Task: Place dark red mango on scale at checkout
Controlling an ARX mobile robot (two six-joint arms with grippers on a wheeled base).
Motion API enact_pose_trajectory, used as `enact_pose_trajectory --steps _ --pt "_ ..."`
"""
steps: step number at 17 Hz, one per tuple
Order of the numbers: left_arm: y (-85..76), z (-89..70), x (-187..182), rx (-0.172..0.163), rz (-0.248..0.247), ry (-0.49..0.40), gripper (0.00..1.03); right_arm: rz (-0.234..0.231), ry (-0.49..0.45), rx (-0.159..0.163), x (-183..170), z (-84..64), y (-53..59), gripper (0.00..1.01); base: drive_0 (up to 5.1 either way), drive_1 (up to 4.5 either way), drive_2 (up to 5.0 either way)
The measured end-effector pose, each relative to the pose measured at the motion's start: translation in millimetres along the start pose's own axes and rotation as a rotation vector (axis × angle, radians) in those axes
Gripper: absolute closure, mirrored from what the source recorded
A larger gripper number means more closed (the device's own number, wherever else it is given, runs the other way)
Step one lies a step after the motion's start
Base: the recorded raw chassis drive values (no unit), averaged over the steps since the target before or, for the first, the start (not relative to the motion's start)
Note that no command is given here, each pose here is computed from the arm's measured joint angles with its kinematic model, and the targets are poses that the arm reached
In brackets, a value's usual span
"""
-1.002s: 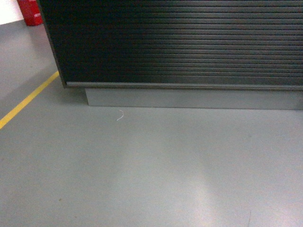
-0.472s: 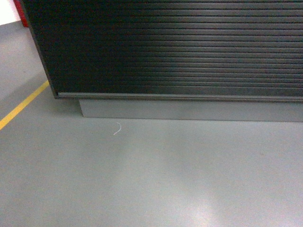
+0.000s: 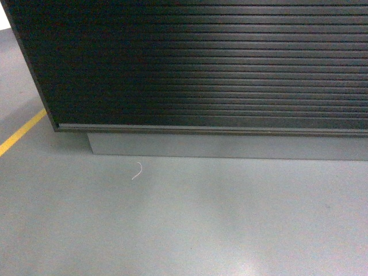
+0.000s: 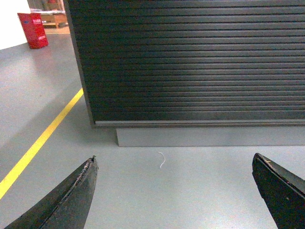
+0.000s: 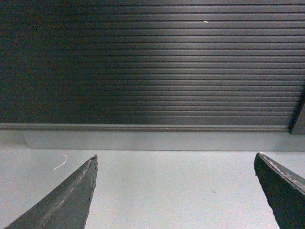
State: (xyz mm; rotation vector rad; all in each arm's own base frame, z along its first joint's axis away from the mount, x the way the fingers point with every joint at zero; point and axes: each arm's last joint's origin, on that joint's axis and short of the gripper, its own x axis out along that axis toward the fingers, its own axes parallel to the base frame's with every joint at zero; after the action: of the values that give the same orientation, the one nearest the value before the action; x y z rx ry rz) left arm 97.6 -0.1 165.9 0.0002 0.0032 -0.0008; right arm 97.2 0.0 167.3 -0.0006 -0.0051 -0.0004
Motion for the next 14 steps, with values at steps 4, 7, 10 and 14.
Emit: enact_pose_trajectory --steps 4,7,10,14 --pt "0.0 0.3 0.0 0.0 0.0 -0.003 0.05 0.0 0.0 0.0 0.0 0.0 0.0 0.03 0.0 3.7 -3.6" --pt "0.0 0.1 0.0 0.0 0.0 -0.002 0.05 0.0 0.0 0.0 0.0 0.0 0.0 0.03 0.0 3.7 -3.6" --pt "0.0 0.0 0.0 0.0 0.0 0.0 0.05 0.0 0.002 0.0 0.0 -0.1 0.0 0.03 0.0 3.65 -3.7" --pt "0.0 0.1 0.0 0.0 0.0 -0.001 0.05 0.0 0.002 0.0 0.0 -0.1 0.0 0.03 -0.1 3.61 -3.7"
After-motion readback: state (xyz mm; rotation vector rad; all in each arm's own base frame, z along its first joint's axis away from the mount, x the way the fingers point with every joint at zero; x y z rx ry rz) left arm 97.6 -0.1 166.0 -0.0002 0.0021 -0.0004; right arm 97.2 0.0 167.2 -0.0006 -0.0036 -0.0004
